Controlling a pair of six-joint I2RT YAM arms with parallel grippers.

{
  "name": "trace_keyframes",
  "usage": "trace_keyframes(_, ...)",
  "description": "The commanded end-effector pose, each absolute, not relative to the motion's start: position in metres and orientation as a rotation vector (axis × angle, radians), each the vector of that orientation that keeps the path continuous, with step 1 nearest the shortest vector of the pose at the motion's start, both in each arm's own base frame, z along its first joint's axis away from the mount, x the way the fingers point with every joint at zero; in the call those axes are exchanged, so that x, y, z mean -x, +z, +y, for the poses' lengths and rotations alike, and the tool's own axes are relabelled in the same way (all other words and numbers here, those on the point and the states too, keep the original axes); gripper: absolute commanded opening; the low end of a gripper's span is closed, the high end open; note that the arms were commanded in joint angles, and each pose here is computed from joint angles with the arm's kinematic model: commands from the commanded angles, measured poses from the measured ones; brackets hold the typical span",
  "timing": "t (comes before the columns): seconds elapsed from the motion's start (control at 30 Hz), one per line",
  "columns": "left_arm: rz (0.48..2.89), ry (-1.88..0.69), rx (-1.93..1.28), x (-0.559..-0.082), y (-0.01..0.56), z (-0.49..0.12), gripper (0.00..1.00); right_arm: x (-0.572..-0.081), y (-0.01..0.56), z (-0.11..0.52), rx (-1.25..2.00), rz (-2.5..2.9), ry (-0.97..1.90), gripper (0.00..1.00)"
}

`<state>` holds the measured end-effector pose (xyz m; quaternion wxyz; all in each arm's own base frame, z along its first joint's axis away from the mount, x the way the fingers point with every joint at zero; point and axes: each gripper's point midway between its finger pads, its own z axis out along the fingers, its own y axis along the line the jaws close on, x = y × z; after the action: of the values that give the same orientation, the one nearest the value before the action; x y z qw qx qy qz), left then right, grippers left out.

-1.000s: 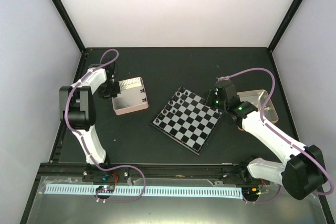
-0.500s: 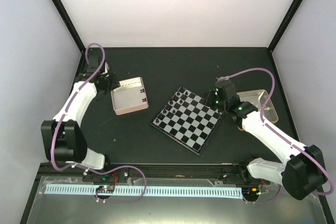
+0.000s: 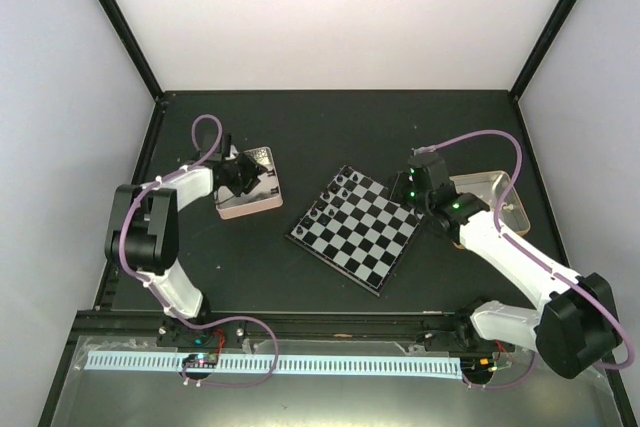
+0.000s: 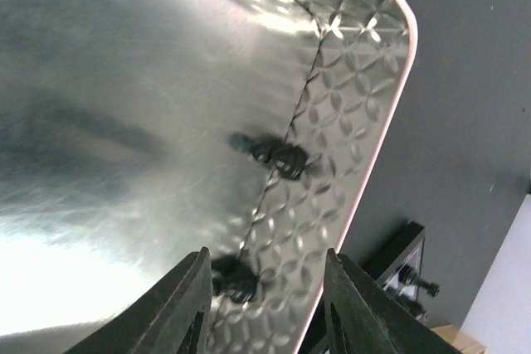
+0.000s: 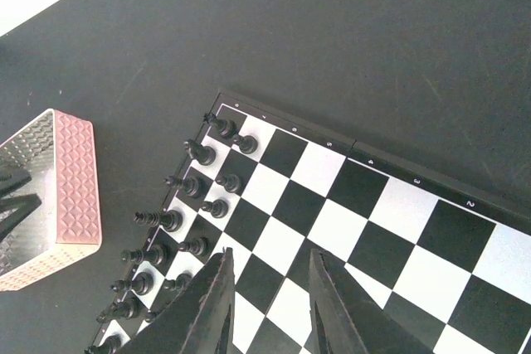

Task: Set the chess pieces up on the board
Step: Pick up the chess piece from the storage box.

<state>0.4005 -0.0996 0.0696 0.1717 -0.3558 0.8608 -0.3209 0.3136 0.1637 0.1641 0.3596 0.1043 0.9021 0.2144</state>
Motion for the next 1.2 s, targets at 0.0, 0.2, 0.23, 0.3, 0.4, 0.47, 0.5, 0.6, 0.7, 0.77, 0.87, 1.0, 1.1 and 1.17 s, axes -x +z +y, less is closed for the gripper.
trace_keyframes(0.0, 2.374, -0.922, 1.13, -0.434, 0.08, -0.109, 0.39, -0.319, 0.163, 0.163, -0.297, 2.316, 0.552, 0.26)
trace_keyframes(0.2, 2.379, -0.808, 1.254, -0.428, 0.057, -0.1, 0.37, -0.32, 0.16, 0.161, -0.307, 2.316, 0.542, 0.26)
trace_keyframes(0.23, 2.377, -0.802, 1.256, -0.428, 0.055, -0.1, 0.37, -0.321, 0.159, 0.161, -0.308, 2.316, 0.538, 0.26)
trace_keyframes(0.3, 2.382, -0.813, 1.259, -0.431, 0.053, -0.102, 0.36, -0.321, 0.158, 0.16, -0.307, 2.316, 0.533, 0.26)
trace_keyframes(0.4, 2.397, -0.862, 1.264, -0.434, 0.048, -0.11, 0.35, -0.322, 0.157, 0.161, -0.304, 2.319, 0.529, 0.26)
trace_keyframes(0.47, 2.404, -0.864, 1.269, -0.435, 0.045, -0.113, 0.35, -0.323, 0.156, 0.161, -0.301, 2.321, 0.531, 0.26)
trace_keyframes(0.5, 2.409, -0.861, 1.272, -0.435, 0.043, -0.114, 0.35, -0.323, 0.156, 0.162, -0.302, 2.32, 0.532, 0.26)
trace_keyframes(0.6, 2.411, -0.855, 1.292, -0.435, 0.038, -0.114, 0.34, -0.324, 0.154, 0.161, -0.305, 2.322, 0.529, 0.26)
trace_keyframes(0.7, 2.41, -0.841, 1.308, -0.435, 0.034, -0.112, 0.34, -0.324, 0.154, 0.16, -0.309, 2.32, 0.524, 0.26)
trace_keyframes(0.77, 2.413, -0.843, 1.322, -0.434, 0.031, -0.113, 0.34, -0.324, 0.154, 0.159, -0.311, 2.32, 0.522, 0.26)
trace_keyframes(0.87, 2.411, -0.851, 1.333, -0.435, 0.027, -0.114, 0.32, -0.325, 0.153, 0.158, -0.314, 2.323, 0.519, 0.26)
trace_keyframes(1.0, 2.4, -0.858, 1.353, -0.438, 0.023, -0.115, 0.29, -0.325, 0.152, 0.158, -0.316, 2.323, 0.518, 0.26)
trace_keyframes(1.1, 2.382, -0.865, 1.369, -0.441, 0.022, -0.115, 0.28, -0.325, 0.153, 0.157, -0.316, 2.324, 0.517, 0.26)
trace_keyframes(1.17, 2.367, -0.866, 1.382, -0.443, 0.02, -0.114, 0.27, -0.325, 0.152, 0.157, -0.319, 2.324, 0.516, 0.26)
